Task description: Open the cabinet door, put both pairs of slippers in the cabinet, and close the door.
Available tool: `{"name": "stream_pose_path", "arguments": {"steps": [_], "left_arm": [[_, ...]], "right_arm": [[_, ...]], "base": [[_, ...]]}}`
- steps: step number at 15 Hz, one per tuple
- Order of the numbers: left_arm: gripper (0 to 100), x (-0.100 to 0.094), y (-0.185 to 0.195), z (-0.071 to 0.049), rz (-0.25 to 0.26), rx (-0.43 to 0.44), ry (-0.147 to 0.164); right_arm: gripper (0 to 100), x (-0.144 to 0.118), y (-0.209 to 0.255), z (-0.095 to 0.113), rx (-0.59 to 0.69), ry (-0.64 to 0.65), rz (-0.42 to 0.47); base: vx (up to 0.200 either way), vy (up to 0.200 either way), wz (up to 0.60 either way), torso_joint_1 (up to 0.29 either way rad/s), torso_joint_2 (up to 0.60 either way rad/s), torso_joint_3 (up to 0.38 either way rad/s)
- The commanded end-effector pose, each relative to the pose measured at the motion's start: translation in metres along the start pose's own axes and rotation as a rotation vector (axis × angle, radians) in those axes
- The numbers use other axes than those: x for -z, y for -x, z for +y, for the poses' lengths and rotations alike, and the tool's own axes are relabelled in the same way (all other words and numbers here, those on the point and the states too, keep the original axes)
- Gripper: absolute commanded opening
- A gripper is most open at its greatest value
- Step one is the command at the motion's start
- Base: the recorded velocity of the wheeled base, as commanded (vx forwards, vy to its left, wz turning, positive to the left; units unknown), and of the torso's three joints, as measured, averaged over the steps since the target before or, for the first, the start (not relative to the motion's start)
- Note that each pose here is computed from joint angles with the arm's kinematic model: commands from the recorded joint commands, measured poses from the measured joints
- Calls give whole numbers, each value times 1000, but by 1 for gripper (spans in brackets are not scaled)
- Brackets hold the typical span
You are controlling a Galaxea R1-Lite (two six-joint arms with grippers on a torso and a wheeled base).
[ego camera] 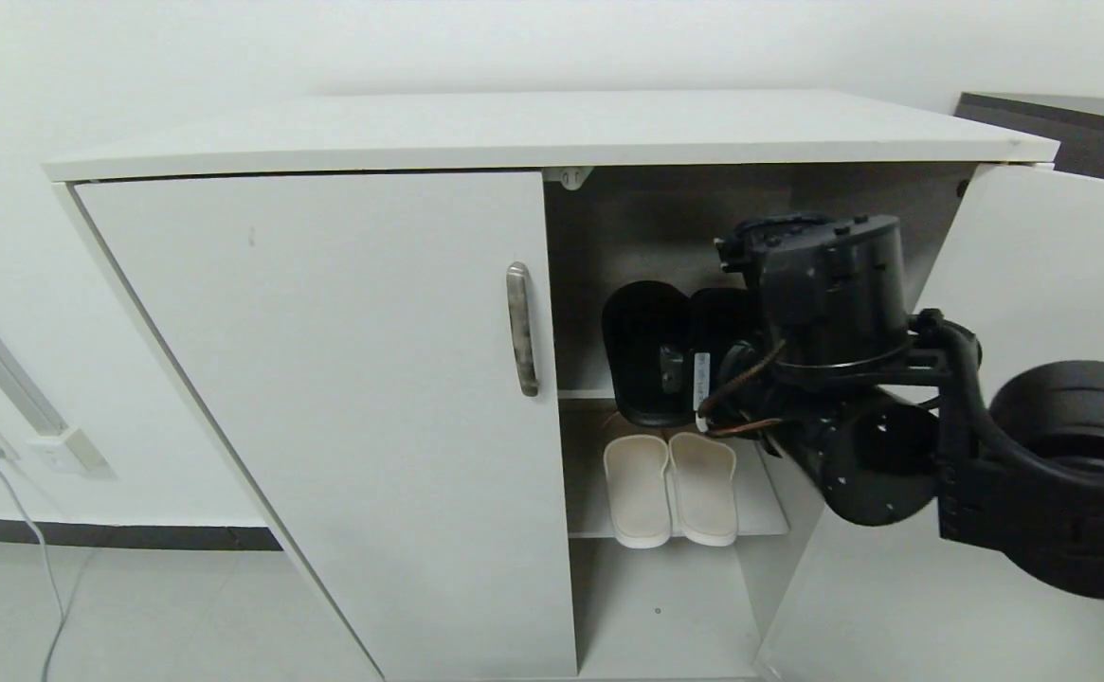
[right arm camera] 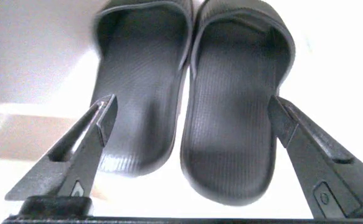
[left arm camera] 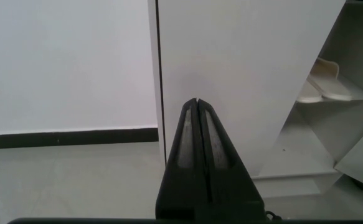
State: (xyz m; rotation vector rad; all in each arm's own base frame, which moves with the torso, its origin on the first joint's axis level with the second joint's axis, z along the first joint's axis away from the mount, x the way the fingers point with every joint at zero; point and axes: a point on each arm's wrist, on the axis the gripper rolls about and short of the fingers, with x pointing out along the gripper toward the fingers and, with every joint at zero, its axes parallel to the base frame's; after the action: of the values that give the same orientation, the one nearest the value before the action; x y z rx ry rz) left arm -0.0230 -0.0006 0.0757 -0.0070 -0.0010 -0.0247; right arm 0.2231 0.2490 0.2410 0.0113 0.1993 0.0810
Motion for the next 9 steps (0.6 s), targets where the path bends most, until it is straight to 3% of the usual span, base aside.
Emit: {"name": "stream_pose_path", "arguments": {"steps": [1,6,9], "left_arm": [[0,0,0,0,3,0,-1],[0,0,0,0,1,-2,-2],[0,0,0,0,1,0,1]], "right_arm": [[0,-4,30,-12,-54,-25,-32],[0,18,51,-26,-253,-2,23],[0,26,46,-21,-261,4,36]], "base": [[0,0,0,0,0,0],[0,0,0,0,0,0],[0,0,0,0,0,0]]}}
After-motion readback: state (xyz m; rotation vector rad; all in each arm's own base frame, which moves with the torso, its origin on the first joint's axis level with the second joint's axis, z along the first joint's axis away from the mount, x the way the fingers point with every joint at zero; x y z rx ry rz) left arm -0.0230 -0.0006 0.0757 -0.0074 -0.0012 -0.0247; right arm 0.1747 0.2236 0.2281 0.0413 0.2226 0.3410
